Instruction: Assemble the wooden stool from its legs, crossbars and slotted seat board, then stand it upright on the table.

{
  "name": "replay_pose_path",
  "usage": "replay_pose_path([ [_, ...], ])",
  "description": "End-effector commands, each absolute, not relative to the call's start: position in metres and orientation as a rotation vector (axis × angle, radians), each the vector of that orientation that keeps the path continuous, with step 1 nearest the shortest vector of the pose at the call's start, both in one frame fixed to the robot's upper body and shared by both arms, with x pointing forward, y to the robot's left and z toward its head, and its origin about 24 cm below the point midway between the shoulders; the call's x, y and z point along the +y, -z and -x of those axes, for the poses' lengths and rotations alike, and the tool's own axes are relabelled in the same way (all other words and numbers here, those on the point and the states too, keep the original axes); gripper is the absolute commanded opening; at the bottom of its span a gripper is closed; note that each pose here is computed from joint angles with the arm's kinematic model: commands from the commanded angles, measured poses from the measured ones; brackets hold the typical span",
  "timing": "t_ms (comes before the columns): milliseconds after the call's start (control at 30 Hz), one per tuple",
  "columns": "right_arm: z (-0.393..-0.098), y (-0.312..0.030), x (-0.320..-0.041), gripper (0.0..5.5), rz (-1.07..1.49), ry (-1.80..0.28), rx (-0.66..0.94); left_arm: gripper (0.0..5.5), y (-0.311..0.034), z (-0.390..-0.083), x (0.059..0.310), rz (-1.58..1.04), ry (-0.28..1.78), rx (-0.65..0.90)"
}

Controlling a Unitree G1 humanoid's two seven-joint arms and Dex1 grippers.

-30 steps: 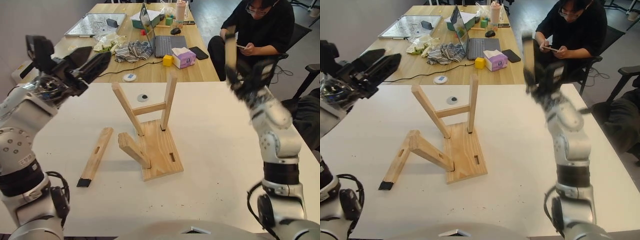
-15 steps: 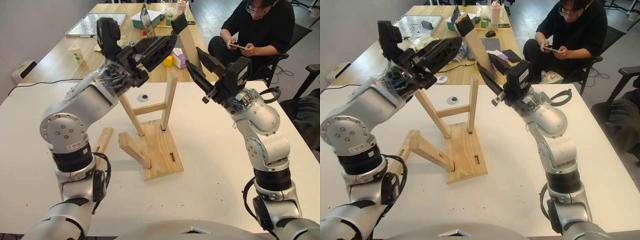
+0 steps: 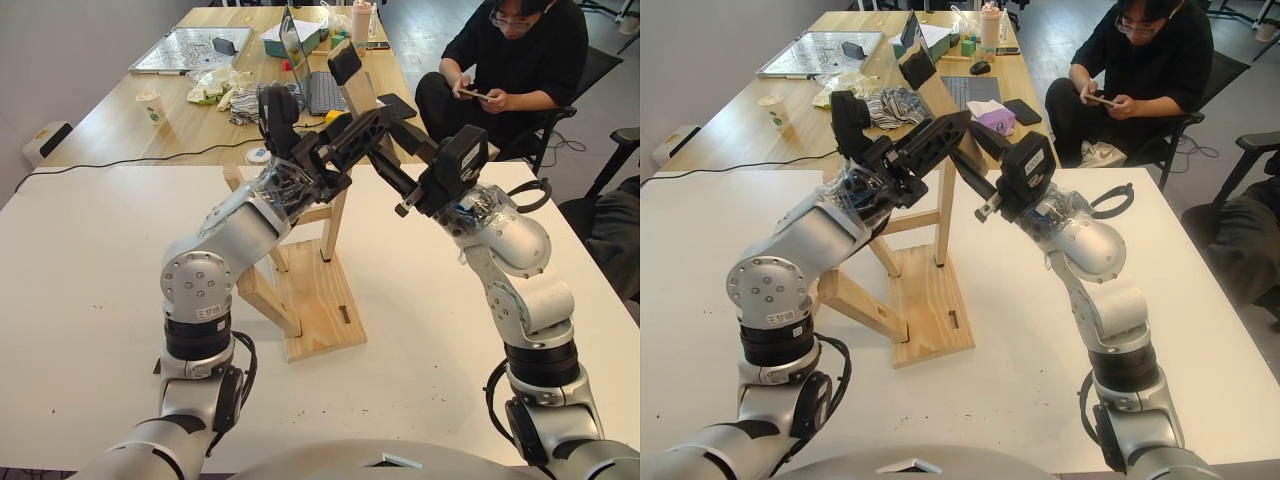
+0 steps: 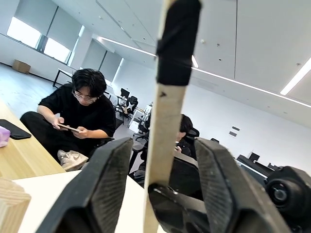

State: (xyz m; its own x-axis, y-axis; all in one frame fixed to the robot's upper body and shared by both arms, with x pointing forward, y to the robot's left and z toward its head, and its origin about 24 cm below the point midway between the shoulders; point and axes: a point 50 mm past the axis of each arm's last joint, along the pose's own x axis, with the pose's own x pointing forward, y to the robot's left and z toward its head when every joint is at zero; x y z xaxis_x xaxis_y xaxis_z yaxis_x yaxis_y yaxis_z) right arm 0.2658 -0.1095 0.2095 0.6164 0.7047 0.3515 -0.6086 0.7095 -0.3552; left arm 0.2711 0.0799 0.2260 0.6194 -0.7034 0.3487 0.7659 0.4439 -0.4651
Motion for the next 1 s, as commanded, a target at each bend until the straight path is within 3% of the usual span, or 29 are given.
replay_pose_path([
  [33,-0.265,-0.205,-0.107,1.32,0.209,-0.765,-0.469,1.7,-0.221,-0.273,0.081,0.627,0.898,-0.149],
  [133,-0.264,-0.2,-0.107,1.32,0.216,-0.774,-0.448,1.26,-0.216,-0.27,0.076,0.615,0.92,-0.168],
  [333,-0.263,-0.193,-0.106,1.31,0.235,-0.794,-0.418,0.38,-0.237,-0.272,0.084,0.594,0.917,-0.22],
  [500,-0.262,-0.193,-0.105,1.31,0.235,-0.801,-0.419,0.37,-0.235,-0.271,0.082,0.577,0.911,-0.21],
  [533,-0.262,-0.193,-0.105,1.68,0.224,-0.809,-0.415,0.37,-0.232,-0.27,0.081,0.564,0.91,-0.206],
  [667,-0.261,-0.196,-0.108,2.18,0.158,-0.872,-0.395,0.37,-0.222,-0.272,0.089,0.462,0.834,-0.226],
  [767,-0.262,-0.212,-0.126,2.18,0.096,-1.0,-0.378,0.37,-0.215,-0.274,0.115,0.408,0.711,-0.254],
  [900,-0.275,-0.226,-0.155,2.18,0.078,-0.962,-0.374,0.37,-0.209,-0.259,0.167,0.328,0.534,-0.327],
  [1000,-0.284,-0.226,-0.173,2.18,0.059,-0.845,-0.385,0.37,-0.223,-0.248,0.232,0.26,0.341,-0.33],
])
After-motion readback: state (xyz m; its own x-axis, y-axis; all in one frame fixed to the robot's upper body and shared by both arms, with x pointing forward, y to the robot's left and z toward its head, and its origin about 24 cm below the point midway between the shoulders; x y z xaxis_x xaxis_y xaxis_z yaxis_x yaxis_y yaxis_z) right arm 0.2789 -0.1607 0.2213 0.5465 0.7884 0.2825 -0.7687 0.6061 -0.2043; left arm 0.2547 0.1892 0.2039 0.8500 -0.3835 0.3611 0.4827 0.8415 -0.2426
